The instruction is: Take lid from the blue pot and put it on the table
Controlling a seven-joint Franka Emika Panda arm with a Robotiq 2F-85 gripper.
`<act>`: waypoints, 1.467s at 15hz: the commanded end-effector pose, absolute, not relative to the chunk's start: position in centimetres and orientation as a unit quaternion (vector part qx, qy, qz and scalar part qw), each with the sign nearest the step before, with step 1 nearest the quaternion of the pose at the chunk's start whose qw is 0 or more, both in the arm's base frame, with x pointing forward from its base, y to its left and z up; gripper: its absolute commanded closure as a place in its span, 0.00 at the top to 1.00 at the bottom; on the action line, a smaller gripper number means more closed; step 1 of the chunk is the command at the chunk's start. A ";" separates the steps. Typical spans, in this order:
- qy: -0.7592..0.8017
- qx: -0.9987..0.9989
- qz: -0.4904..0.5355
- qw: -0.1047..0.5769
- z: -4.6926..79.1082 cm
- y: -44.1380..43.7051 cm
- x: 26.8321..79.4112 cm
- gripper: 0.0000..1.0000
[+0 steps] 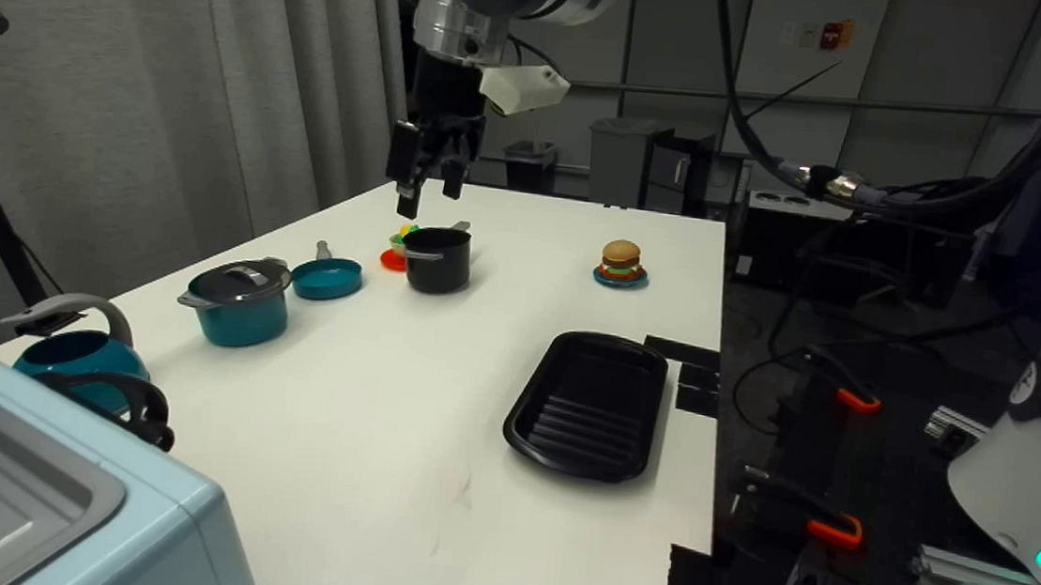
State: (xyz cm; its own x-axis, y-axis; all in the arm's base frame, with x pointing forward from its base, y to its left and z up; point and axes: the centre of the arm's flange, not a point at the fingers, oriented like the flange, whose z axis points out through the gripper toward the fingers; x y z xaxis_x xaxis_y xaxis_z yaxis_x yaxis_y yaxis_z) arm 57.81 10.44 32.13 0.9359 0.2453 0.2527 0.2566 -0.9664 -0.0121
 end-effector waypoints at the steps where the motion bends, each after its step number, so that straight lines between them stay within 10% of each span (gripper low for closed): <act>1: -0.124 -0.984 -0.130 0.012 32.5 13.0 62.4 1.00; 22: -0.099 -0.981 -0.161 0.035 29.7 18.1 69.2 1.00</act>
State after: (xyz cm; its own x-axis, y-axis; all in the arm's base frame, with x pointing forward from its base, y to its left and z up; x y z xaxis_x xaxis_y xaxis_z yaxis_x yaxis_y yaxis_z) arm 68.47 17.53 30.63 0.9329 0.1808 0.3115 0.2073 -0.9768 -0.0536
